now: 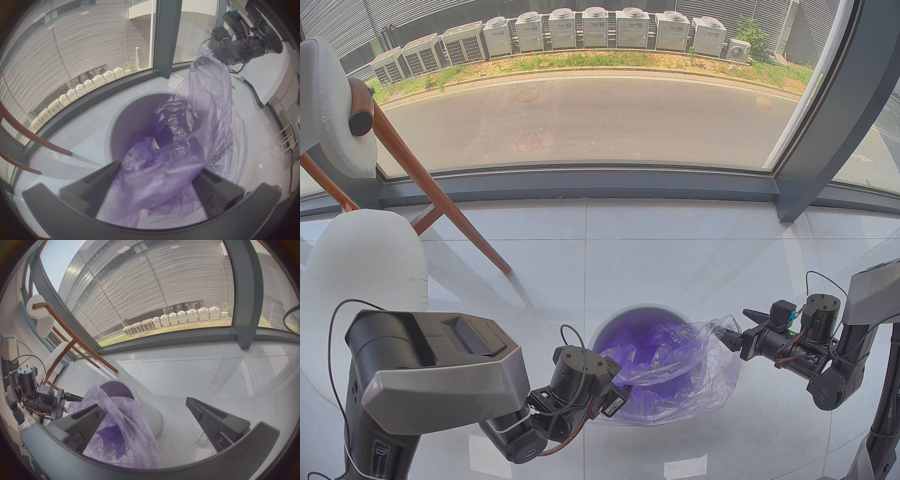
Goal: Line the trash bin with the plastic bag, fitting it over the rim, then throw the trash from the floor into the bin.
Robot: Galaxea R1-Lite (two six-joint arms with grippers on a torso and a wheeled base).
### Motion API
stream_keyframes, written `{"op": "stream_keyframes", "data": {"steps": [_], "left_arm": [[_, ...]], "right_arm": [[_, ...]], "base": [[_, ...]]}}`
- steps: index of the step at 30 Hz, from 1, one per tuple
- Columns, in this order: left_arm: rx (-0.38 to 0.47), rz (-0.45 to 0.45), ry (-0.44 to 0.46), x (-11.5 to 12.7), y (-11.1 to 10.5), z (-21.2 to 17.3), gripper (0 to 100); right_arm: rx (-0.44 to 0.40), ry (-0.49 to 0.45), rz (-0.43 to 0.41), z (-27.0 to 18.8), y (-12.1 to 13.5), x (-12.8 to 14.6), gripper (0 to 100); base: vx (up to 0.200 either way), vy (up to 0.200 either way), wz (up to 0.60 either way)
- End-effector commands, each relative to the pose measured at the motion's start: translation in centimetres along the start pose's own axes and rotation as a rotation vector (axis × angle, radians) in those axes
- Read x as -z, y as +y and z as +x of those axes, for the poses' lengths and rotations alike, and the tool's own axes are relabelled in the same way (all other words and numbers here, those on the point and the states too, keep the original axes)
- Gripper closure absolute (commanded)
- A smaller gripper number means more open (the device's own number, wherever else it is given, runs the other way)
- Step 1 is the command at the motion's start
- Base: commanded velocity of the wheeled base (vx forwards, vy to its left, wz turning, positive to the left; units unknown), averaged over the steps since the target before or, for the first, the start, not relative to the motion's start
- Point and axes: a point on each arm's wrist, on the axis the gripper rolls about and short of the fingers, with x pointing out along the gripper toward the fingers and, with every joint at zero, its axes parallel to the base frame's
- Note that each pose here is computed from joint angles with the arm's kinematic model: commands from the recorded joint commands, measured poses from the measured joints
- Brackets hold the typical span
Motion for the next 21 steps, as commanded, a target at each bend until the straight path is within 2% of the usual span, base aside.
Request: {"op": "stream_keyframes", "data": {"steps": [1,12,21], "left_arm": [[-0.001,-0.003,0.008,0.6,-0.2,0.6,100],[-0.018,-0.053,-0.064,-1.6,0.8,-1.1,100],[-0.023,-0.049,-0.065,-1.6,1.1,-1.5,100]], "right_arm": [[-0.002,-0.005,-0.002,-0.1,0.1,0.0,0],[0.000,-0.008,-0.004,-0.1,0.1,-0.1,0],[0.001,-0.013,-0.005,-0.3,0.1,-0.2,0]], "base": [[0.000,0.000,0.00],[0.000,0.000,0.00],[0.000,0.000,0.00]]}}
